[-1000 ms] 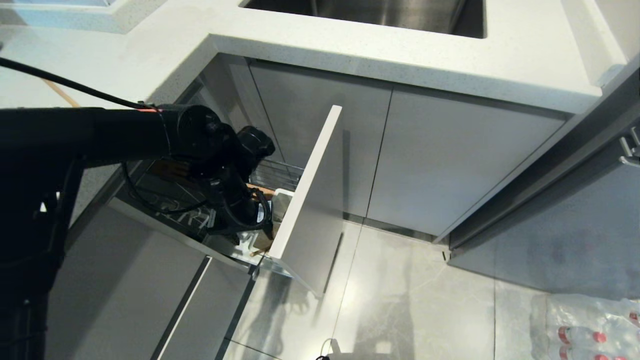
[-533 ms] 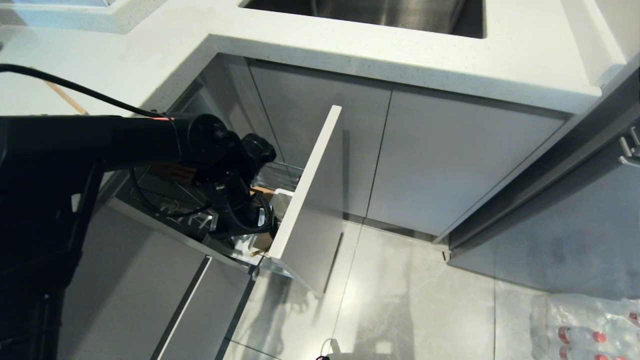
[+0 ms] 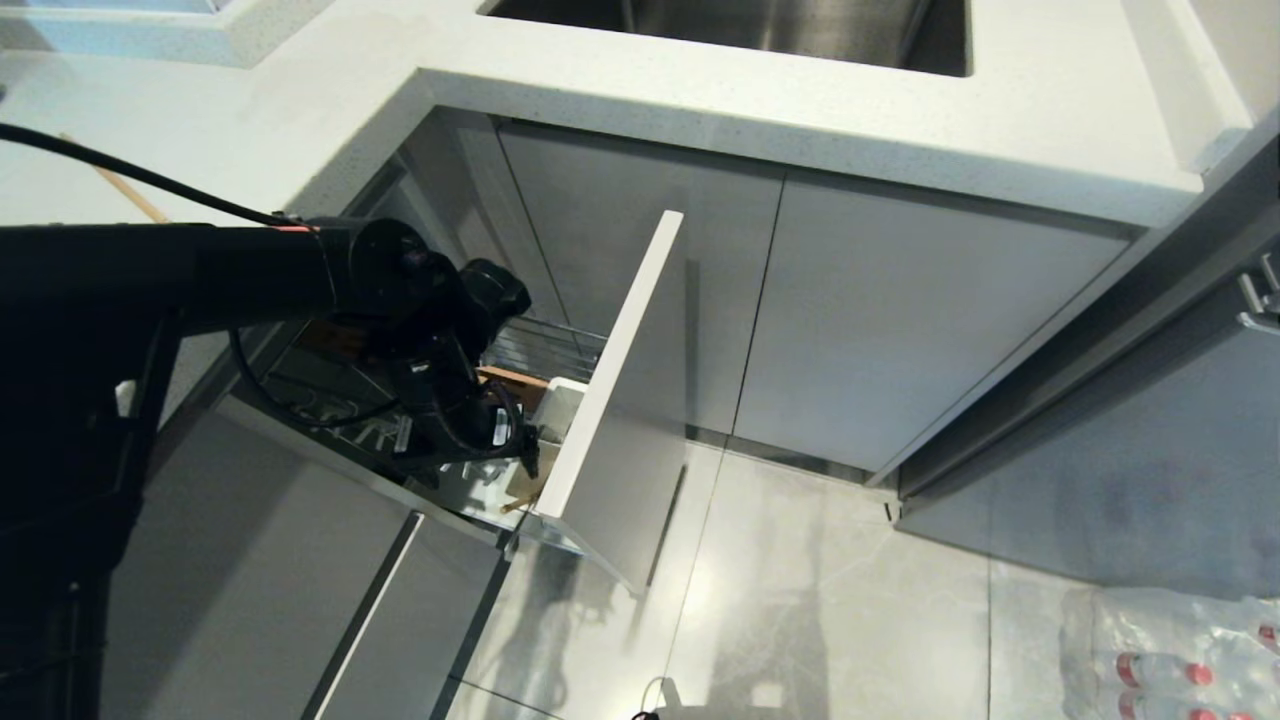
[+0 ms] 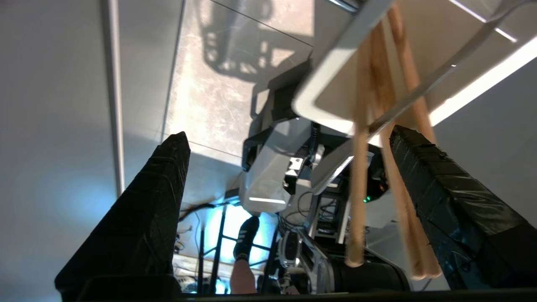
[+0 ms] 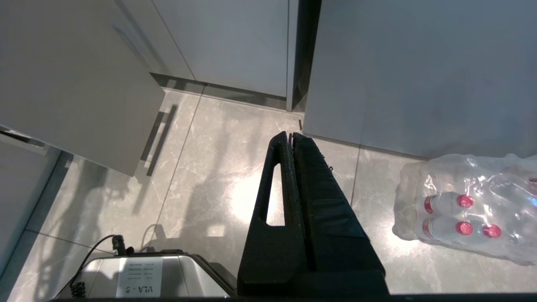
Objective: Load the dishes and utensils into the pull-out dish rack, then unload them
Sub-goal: Take the chopsticks out of the cupboard
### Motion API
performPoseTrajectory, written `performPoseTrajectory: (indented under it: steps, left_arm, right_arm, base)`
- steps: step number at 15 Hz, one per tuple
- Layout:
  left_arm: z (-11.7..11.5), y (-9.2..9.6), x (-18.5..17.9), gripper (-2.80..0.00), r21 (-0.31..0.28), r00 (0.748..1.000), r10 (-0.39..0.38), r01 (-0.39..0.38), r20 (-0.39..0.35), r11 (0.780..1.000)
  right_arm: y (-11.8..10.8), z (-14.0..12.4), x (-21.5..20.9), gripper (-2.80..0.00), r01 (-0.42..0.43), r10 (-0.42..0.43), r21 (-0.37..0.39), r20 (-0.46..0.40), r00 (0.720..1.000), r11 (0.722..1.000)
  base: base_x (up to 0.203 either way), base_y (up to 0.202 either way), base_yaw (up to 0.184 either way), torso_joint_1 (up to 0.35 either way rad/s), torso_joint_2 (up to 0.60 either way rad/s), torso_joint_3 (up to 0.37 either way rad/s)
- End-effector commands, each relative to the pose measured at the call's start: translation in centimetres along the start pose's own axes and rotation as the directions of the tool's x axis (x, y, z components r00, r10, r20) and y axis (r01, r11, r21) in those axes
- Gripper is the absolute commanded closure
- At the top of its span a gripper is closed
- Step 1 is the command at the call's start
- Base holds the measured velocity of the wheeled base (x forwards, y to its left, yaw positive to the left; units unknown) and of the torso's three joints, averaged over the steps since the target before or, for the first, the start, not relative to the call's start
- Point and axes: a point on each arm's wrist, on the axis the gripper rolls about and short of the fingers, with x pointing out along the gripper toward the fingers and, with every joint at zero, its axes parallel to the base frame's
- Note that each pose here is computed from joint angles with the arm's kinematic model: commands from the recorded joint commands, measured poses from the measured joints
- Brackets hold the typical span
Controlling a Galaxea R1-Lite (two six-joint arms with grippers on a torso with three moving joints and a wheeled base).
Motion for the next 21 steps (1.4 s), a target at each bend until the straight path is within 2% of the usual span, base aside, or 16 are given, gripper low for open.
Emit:
performPoseTrajectory:
  steps: [1, 7, 13, 21]
  left_arm:
    - [0.0, 0.6, -0.8, -2.80, -0.010, 1.000, 0.002, -0.002, 0.015, 1.000]
    - [-0.7, 0.6, -0.8, -2.80, 0.046, 0.999, 0.018, -0.016, -0.045, 0.999]
    - [-0.9, 0.4, -0.7, -2.80, 0.059, 0.998, 0.001, 0.002, -0.064, 0.998]
    - [-1.8, 0.4, 0.0, -2.80, 0.094, 0.987, 0.025, -0.010, -0.156, 0.996]
  right_arm:
    - [0.0, 0.0, 0.0, 0.00, 0.000, 0.000, 0.000, 0.002, 1.000, 1.000]
    - [0.0, 0.0, 0.0, 0.00, 0.000, 0.000, 0.000, 0.001, 1.000, 1.000]
    - [0.0, 0.0, 0.0, 0.00, 0.000, 0.000, 0.000, 0.001, 1.000, 1.000]
    - [0.0, 0.0, 0.0, 0.00, 0.000, 0.000, 0.000, 0.000, 1.000, 1.000]
  base:
    - [0.000, 0.000, 0.000, 0.000, 0.00, 0.000]
    - [0.000, 0.000, 0.000, 0.000, 0.00, 0.000]
    - [0.000, 0.000, 0.000, 0.000, 0.00, 0.000]
    - [0.000, 0.000, 0.000, 0.000, 0.00, 0.000]
